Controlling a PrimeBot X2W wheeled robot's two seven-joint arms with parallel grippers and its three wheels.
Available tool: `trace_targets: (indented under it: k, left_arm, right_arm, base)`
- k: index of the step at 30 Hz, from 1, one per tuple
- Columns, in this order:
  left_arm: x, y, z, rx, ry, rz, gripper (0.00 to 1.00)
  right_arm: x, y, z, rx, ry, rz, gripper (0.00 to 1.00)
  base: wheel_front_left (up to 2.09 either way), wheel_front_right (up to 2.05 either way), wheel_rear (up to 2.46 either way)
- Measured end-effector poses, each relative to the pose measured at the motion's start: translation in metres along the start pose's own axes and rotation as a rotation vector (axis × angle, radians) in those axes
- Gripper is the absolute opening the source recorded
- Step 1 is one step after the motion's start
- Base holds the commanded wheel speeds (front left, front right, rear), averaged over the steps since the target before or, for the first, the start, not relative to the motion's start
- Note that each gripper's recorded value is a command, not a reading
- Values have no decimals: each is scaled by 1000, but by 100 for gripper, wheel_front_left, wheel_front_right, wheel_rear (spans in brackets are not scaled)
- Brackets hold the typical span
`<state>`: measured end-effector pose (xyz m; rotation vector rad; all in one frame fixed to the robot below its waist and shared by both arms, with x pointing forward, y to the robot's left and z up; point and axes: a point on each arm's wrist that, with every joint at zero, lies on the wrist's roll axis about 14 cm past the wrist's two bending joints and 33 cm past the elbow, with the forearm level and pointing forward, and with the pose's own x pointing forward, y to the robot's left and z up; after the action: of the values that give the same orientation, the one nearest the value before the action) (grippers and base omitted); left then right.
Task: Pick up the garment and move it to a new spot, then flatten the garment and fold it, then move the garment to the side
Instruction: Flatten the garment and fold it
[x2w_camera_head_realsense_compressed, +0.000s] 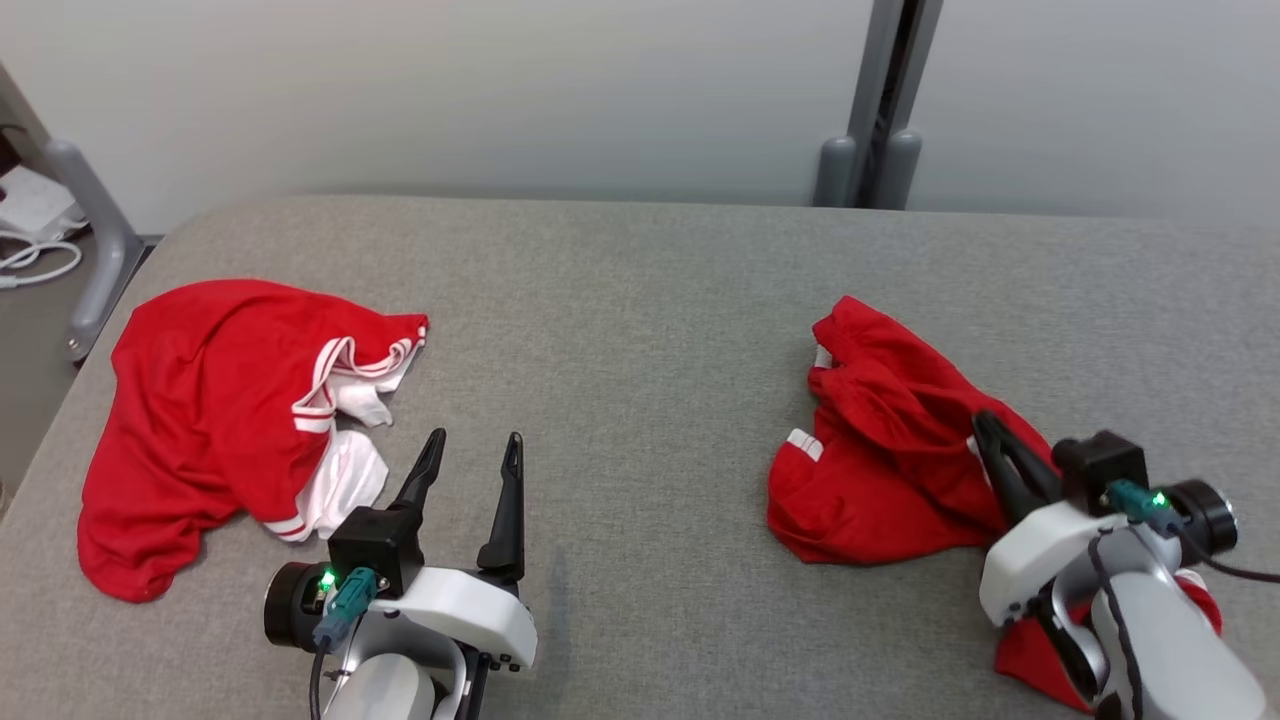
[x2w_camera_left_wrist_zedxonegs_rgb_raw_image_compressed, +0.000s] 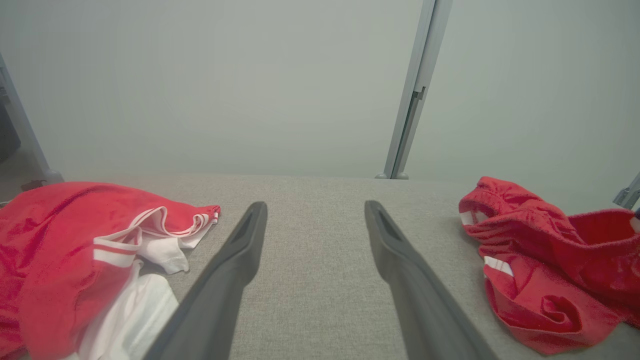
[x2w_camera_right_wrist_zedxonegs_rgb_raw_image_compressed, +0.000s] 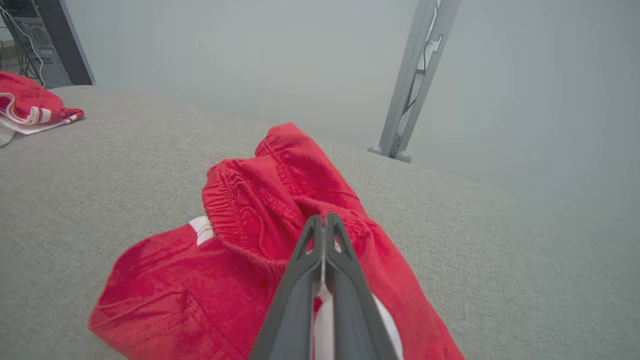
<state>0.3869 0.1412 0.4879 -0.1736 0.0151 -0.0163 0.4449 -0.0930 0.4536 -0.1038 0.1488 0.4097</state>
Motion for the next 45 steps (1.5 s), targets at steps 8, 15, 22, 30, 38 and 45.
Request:
trace_targets:
  k: [8,15,22,30,38,45]
  left_arm:
    - [-4,-22,9,-34,-24,-58,100]
    - [-7,-28,15,-56,-38,-69,100]
    - [-14,-26,14,-69,-37,-56,100]
    - [-14,-24,16,-74,-43,-48,100]
    - [-7,-29,21,-60,-61,-64,100]
    - [-7,-31,20,-57,-60,-72,100]
  right_arm:
    - [2,-26,137,-139,-326,-11,0]
    - [-4,4,236,-226,-522,93,0]
    - [-24,60,307,-203,-684,263,0]
    - [-15,7,238,-190,-518,131,0]
    - [-34,-42,147,-79,-386,-34,0]
    - [-68,-63,103,2,-349,-179,0]
  base:
    - [0,0,0]
    - [0,0,0]
    - [0,0,0]
    - [0,0,0]
    - [0,0,0]
    - [0,0,0]
